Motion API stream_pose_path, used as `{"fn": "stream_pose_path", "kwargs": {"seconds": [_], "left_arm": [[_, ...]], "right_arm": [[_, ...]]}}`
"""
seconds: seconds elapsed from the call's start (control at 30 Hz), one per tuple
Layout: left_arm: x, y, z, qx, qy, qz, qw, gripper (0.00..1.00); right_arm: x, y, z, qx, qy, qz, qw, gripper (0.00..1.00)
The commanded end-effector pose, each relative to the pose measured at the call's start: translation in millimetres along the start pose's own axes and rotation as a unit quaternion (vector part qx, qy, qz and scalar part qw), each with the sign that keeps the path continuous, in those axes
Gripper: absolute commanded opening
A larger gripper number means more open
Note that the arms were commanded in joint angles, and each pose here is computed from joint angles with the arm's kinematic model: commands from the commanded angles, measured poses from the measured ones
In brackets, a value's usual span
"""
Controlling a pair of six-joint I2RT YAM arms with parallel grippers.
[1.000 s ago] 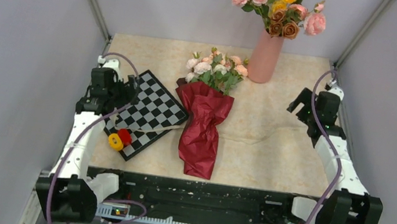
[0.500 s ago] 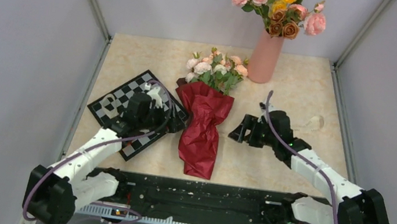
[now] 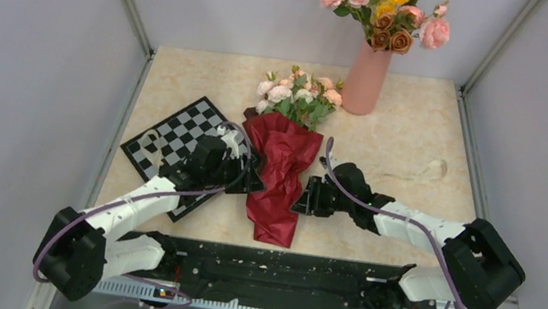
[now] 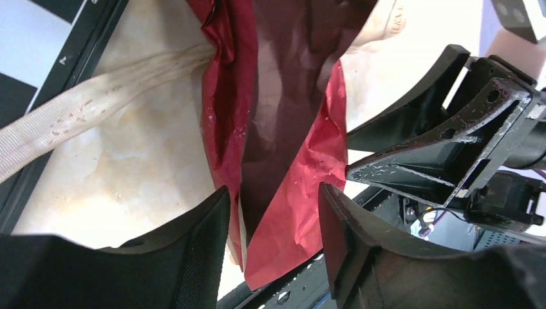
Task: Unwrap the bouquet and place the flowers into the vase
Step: Unfold the wrapping paper at the center of the board.
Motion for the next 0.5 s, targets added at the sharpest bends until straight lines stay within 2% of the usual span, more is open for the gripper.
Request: {"fn": "stream_pose_path", "kwargs": {"seconds": [0.0, 0.13, 0.3, 0.47], "left_arm": [[-4, -1, -4, -0.015, -0.011, -0.023, 1.000, 0.53], [-11, -2, 2, -0.011, 0.000, -0.026, 1.000, 0.32], [-20, -6, 9, -0.007, 0.004, -0.035, 0.999, 0.07], [-30, -14, 16, -0.002, 0.012, -0.028, 1.000, 0.00]], "right_arm": [[-10, 10, -5, 0.013, -0.013, -0.021, 1.000, 0.40], [-13, 7, -6, 0.020, -0.011, -0.010, 1.000, 0.31], [-11, -7, -8, 0.044, -0.008, 0.047, 0.998, 0.13], [-7, -17, -14, 0.068, -0.004, 0.098, 0.993, 0.02]]}}
Point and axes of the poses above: each gripper's point midway between its finger pads, its own x axis back along the fingers, its own y axis along the line the jaws close on, z = x × y, the point moved 5 cm from there along x, back along the fingers, and after that the axes turned 5 degrees about x, right-handed, at the moved point
